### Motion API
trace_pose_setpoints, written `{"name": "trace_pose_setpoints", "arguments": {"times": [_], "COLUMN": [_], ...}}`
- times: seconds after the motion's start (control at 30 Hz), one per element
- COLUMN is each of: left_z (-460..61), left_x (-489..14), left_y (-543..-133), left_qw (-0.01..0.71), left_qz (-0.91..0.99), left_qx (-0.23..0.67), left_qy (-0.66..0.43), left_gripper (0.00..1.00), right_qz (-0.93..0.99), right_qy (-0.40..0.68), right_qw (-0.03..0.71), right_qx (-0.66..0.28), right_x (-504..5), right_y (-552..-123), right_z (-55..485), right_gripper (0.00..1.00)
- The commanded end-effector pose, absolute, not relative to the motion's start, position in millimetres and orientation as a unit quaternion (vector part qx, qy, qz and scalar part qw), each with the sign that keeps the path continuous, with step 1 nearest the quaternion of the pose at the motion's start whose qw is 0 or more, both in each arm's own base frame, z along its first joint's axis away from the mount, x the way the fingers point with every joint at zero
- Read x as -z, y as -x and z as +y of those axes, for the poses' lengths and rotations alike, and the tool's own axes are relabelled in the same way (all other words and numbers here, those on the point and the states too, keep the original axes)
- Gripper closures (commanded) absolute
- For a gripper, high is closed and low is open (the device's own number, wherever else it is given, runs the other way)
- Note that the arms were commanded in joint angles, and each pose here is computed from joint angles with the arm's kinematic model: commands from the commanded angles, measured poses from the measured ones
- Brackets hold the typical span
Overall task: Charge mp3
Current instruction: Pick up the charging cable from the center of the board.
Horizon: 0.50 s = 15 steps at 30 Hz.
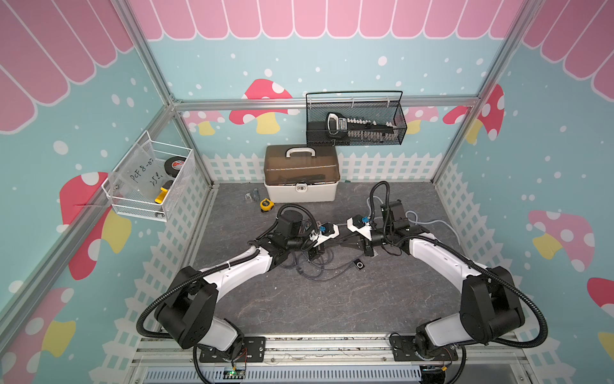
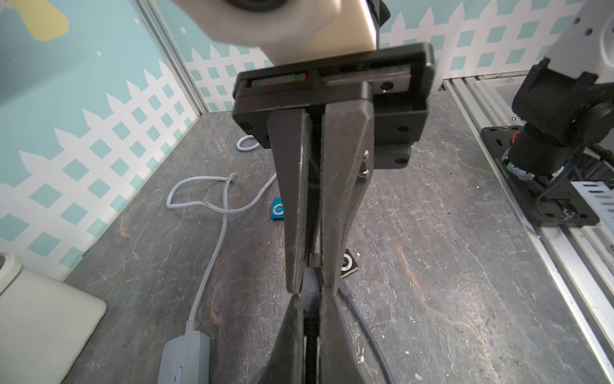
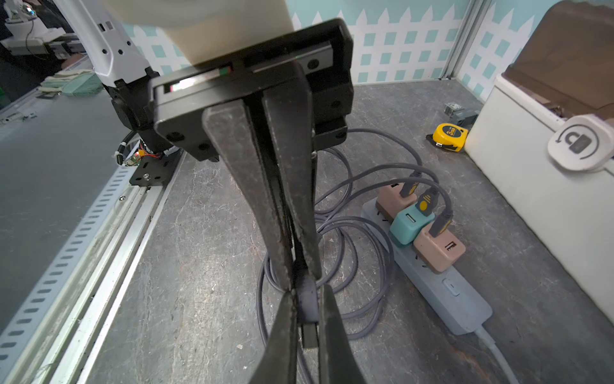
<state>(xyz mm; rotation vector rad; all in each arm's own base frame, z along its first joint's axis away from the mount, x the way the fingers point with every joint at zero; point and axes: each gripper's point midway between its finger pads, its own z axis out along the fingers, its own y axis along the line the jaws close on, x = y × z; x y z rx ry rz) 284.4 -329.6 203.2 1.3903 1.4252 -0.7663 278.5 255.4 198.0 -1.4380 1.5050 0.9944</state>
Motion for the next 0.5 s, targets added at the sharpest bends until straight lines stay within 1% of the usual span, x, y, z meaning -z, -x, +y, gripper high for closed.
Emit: {"name": "trace_pose_setpoints", "arguments": {"times": [0.0,0.07,0.17,0.27,0.47], "left_z": [-327,-320,-314,-314,-318], "left_x": [-216,-216,-212,-209,-212], "left_y": [-284,-287,-286,-284,-282], "left_qw": [0.506,0.517,0.514,0.510,0.513], "left_qz": [0.574,0.577,0.587,0.586,0.575], "left_qx": [0.314,0.328,0.353,0.368,0.398], "left_qy": [-0.562,-0.541,-0.517,-0.511,-0.498], "left_gripper": [0.66,0.61,0.60,0.61,0.67], "right_qz": [0.578,0.577,0.572,0.569,0.568], "right_qy": [0.579,0.578,0.578,0.579,0.578], "right_qw": [0.410,0.412,0.414,0.416,0.415], "right_qx": [-0.404,-0.404,-0.409,-0.409,-0.414], "right_x": [-207,-209,-214,-216,-218], "right_y": [-275,-275,-275,-276,-276], "right_z": [260,259,261,261,262], "right_gripper": [0.95,0.96,0.96,0.97,0.97]}}
